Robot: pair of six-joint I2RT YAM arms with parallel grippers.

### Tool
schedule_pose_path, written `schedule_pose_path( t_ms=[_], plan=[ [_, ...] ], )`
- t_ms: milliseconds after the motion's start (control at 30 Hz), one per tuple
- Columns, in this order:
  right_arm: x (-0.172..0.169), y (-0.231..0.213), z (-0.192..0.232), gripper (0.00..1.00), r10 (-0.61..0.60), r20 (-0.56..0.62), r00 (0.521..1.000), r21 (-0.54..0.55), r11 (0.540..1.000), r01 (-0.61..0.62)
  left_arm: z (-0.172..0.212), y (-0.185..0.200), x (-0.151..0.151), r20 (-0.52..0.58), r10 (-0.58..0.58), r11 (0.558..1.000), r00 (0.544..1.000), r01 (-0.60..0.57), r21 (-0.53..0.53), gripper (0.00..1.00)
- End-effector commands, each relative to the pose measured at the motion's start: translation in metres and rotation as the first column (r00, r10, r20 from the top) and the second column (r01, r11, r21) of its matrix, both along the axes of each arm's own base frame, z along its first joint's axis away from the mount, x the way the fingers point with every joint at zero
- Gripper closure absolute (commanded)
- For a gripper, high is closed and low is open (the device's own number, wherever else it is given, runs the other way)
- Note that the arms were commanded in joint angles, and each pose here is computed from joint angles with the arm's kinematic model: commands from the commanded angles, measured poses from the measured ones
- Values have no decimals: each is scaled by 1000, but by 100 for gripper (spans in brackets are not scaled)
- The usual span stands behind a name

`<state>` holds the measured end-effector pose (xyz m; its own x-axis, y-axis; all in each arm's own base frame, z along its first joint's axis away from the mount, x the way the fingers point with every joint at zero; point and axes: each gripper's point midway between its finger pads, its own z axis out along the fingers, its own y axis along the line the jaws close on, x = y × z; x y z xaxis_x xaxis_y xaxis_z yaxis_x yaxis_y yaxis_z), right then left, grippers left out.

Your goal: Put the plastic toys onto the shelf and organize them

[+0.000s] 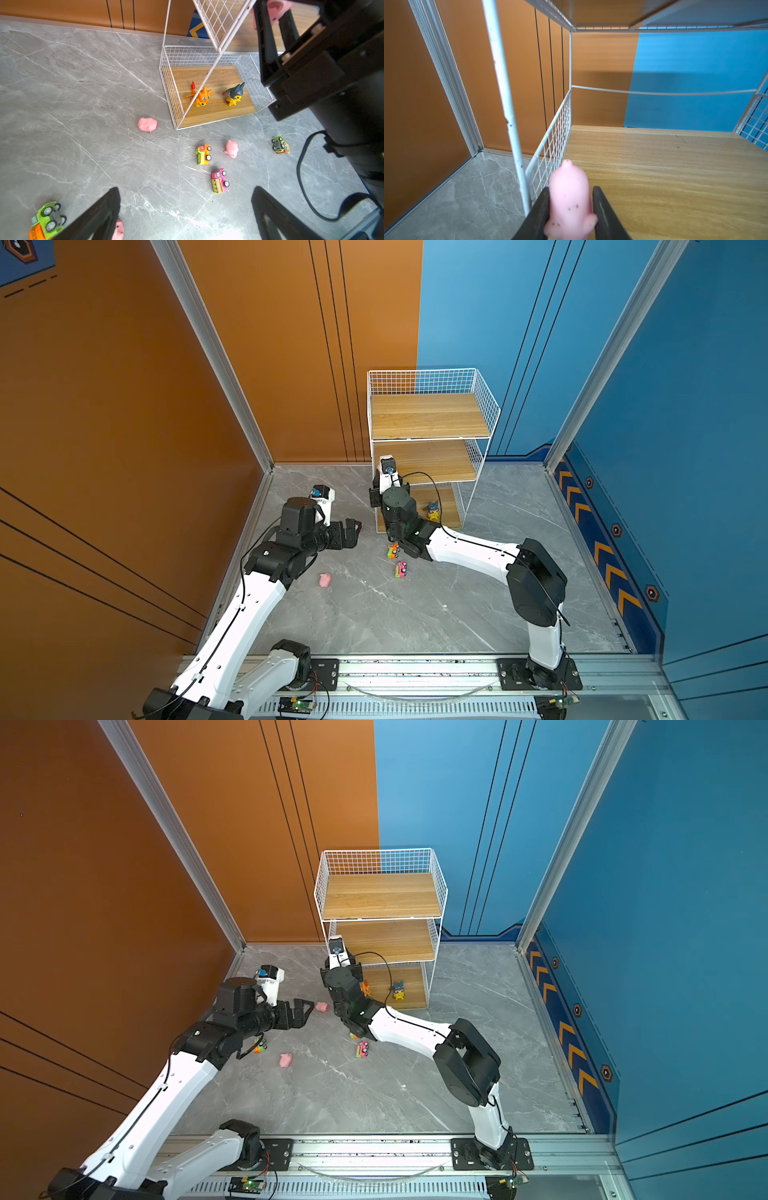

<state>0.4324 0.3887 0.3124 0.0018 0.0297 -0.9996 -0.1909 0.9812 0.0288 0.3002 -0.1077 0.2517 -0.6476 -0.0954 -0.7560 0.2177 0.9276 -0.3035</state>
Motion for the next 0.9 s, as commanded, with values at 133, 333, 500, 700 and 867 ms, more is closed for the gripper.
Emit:
schedule_pose_path(
  t_ms=[133,333,500,700,867],
  plan=[
    [0,-2,9,57,-21,8,1000,-10,1000,21,-3,1,-2,-6,1,1000,1000,-1,-21,0],
    [-2,-5,13,53,-19,12,1000,-11,1000,19,-3,1,-1,-9,3,1000,1000,-3,-22,0],
    [-9,-13,19,52,-14,20,1000,-7,1000,15,-4,1,-1,-11,4,1000,1000,-4,-22,0],
    [-36,-33,27,52,4,21,1000,-19,1000,-4,-5,2,-1,-13,8,1000,1000,-9,-19,0],
    [-72,-56,11,52,30,-32,999,-74,997,-33,-7,3,0,-18,10,1000,1000,-10,-17,0]
  ],
)
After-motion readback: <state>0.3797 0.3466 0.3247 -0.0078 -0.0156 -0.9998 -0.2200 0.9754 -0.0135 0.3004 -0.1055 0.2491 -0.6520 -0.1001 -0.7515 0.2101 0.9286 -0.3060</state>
